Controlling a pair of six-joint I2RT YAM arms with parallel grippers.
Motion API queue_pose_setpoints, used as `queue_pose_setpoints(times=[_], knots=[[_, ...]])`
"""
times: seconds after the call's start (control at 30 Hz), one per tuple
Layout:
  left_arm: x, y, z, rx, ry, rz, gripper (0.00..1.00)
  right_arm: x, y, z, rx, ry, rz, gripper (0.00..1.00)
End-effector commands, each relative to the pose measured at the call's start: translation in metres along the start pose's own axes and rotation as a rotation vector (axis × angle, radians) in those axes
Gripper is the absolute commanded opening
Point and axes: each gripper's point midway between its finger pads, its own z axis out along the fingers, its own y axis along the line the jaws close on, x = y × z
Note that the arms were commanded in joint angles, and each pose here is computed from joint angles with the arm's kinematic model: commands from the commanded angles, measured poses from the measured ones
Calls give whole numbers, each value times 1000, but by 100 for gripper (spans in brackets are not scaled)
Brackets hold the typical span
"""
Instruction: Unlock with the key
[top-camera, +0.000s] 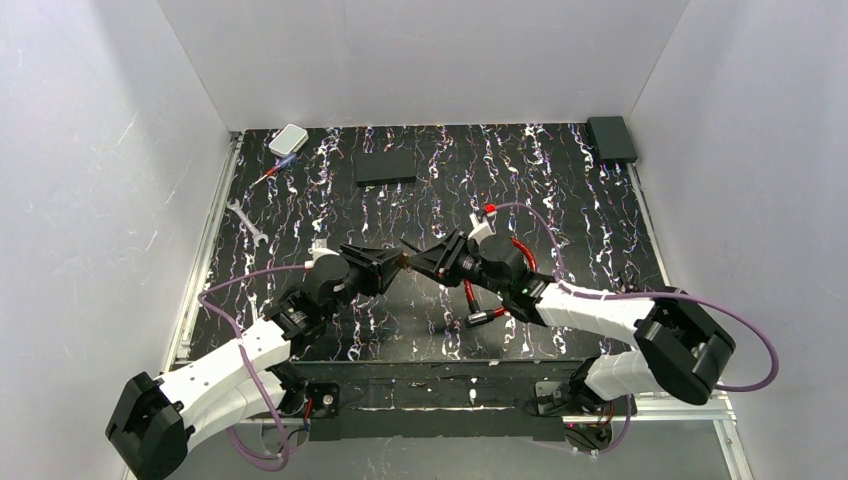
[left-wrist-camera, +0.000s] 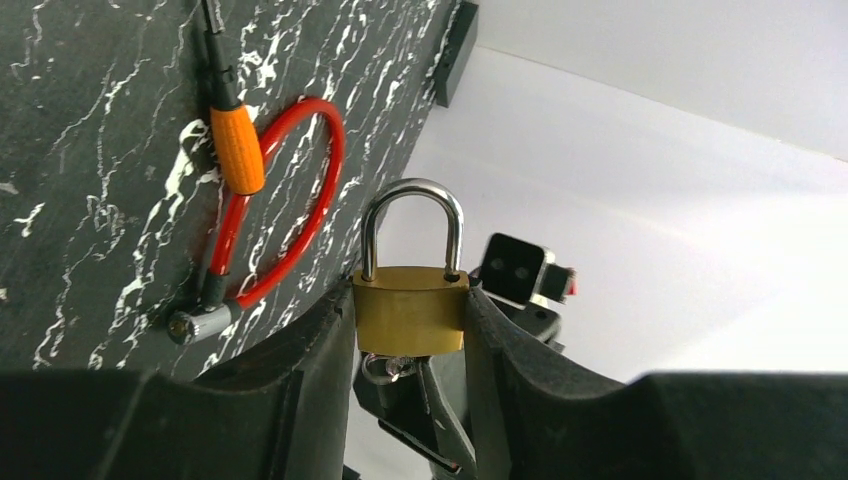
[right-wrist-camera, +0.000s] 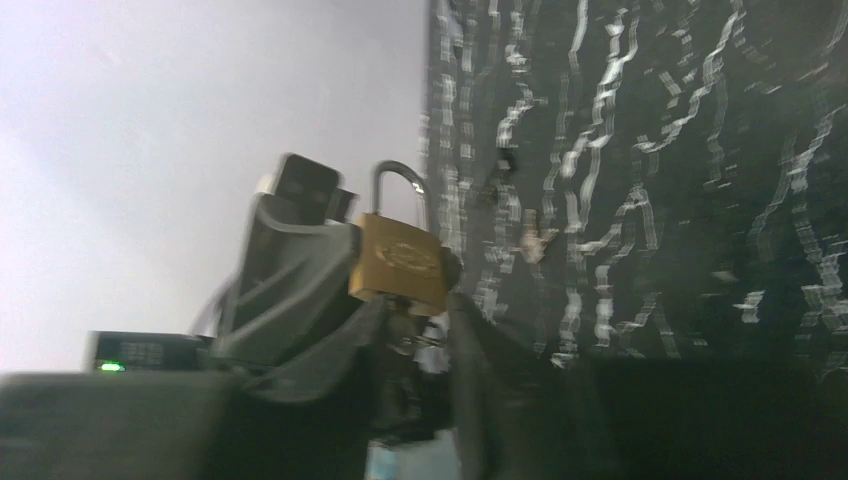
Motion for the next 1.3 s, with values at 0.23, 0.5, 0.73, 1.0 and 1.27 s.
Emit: queue_pose_setpoints(times=[0.23, 0.5, 0.73, 1.0, 1.27], knots=[[15, -36, -14, 152, 75, -48, 0, -11, 31, -33, 70, 97, -671, 74], [17, -34, -9, 133, 79, -39, 0, 11, 45, -38, 25, 185, -876, 79], [19, -37, -9, 136, 88, -31, 0, 0, 57, -33, 56, 68, -930, 75], [20, -38, -10, 140, 91, -31, 0, -15, 69, -28, 99, -88, -988, 70], [24, -47, -11, 151, 108, -36, 0, -19, 72, -16, 93, -148, -979, 66]])
